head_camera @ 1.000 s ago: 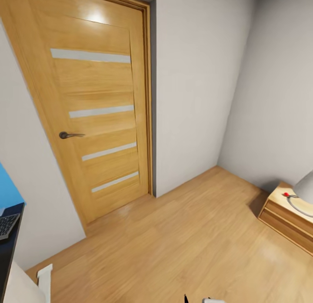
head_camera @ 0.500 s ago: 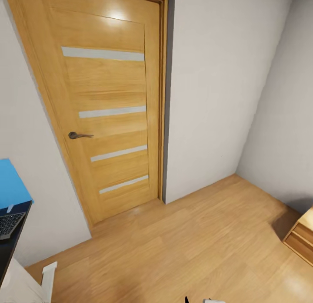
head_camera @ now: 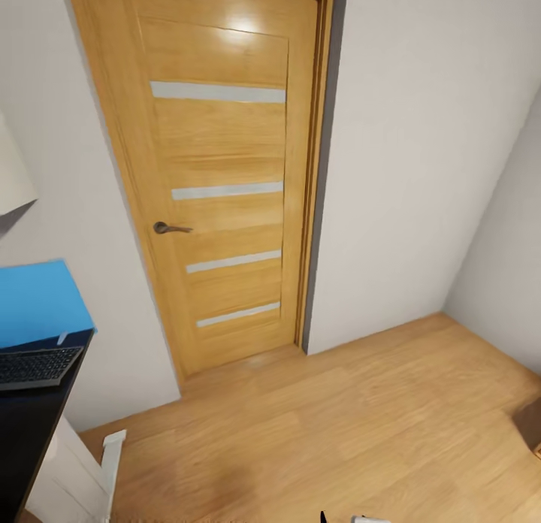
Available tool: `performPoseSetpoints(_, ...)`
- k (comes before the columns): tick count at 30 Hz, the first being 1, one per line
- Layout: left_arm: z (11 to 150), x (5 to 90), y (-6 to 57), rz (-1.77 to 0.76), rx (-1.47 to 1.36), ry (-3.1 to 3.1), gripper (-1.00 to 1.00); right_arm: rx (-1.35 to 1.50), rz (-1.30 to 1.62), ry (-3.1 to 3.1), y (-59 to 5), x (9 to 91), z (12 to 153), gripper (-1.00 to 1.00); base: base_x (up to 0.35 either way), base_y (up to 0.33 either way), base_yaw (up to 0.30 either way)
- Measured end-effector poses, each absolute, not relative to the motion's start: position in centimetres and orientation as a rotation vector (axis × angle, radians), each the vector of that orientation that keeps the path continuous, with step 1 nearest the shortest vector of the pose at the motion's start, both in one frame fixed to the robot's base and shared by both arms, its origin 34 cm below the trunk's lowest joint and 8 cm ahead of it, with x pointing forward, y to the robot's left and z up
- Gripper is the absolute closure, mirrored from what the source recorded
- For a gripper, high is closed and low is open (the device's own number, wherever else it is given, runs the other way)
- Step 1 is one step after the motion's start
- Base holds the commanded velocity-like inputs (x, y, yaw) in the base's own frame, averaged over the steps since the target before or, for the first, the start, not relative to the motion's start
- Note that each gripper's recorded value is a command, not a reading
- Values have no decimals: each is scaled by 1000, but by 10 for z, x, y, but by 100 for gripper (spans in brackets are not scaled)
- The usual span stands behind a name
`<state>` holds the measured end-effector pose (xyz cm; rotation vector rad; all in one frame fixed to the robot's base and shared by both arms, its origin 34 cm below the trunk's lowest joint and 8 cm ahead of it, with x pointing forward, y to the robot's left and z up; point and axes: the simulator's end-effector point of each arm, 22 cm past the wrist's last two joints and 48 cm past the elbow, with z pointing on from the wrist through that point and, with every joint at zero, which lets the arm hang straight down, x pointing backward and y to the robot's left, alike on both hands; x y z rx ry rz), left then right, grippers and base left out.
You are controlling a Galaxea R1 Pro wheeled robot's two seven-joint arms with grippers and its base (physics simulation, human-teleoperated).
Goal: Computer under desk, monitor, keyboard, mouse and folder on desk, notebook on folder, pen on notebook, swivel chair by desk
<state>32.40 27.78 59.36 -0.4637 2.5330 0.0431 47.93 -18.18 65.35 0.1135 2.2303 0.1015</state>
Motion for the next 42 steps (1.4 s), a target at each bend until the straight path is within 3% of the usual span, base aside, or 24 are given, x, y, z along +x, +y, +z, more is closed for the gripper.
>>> performPoseSetpoints(14,593,322,278,44,-464,2537,-100,118,100,2230,-182,479,653,-100,6,0,271)
performPoseSetpoints(20,593,323,279,45,-465,2534,-100,120,99,2224,-183,480,655,-100,232,-5,233)
performPoseSetpoints(32,597,329,279,42,-463,2517,-100,120,97,2168,-184,490,667,-100,294,-70,36)
performPoseSetpoints(42,600,334,278,37,-462,2503,-100,118,98,2152,-184,494,673,-100,53,-24,1)
